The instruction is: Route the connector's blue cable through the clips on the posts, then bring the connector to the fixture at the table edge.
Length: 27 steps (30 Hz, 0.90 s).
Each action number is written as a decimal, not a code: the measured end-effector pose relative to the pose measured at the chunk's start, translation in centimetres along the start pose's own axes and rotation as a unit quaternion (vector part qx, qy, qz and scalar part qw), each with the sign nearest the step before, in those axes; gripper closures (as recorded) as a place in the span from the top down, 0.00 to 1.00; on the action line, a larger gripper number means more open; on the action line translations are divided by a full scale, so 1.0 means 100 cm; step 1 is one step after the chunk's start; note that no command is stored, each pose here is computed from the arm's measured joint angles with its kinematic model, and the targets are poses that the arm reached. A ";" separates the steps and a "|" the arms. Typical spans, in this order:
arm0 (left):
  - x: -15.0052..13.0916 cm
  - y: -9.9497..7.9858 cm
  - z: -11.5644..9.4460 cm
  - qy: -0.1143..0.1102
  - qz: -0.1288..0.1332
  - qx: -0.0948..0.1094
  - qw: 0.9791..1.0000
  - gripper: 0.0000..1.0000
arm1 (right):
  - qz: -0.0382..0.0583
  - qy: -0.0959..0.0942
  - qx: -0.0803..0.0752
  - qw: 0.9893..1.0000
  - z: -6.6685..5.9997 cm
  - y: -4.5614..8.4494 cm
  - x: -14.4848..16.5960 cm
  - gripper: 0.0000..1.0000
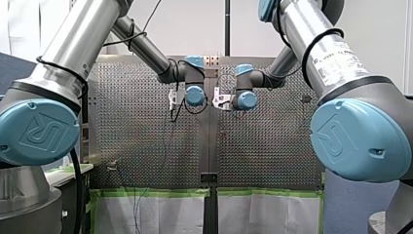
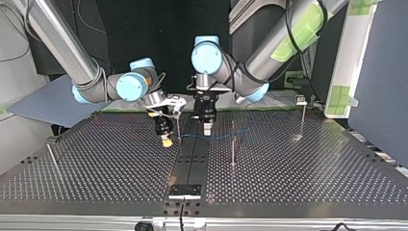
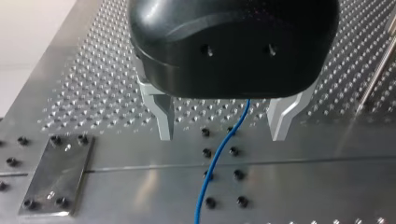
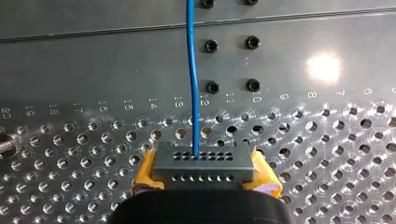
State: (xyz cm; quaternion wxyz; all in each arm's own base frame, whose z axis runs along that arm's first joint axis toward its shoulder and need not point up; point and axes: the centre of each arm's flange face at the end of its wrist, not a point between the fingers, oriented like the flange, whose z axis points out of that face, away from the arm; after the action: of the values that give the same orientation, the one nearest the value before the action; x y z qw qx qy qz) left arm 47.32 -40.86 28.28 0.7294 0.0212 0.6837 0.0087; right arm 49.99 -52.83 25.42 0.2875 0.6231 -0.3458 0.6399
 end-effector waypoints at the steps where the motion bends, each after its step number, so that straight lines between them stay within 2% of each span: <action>1: -0.002 0.000 0.003 -0.002 -0.001 -0.002 1.000 1.00 | 0.000 0.000 0.000 1.000 0.000 0.000 0.000 0.00; 10: -0.007 0.007 0.013 -0.005 -0.003 -0.014 1.000 1.00 | 0.000 0.000 0.000 1.000 0.000 0.000 0.000 0.00; 27: -0.012 0.020 0.031 -0.010 -0.005 -0.016 1.000 1.00 | 0.000 -0.002 0.001 1.000 -0.001 -0.002 0.000 0.00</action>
State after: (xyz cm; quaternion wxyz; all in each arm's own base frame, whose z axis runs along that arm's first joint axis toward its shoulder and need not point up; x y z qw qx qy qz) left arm 50.41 -39.00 29.80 0.7363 0.0060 0.6765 0.0162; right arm 50.11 -52.67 25.39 0.2861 0.6246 -0.3456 0.6393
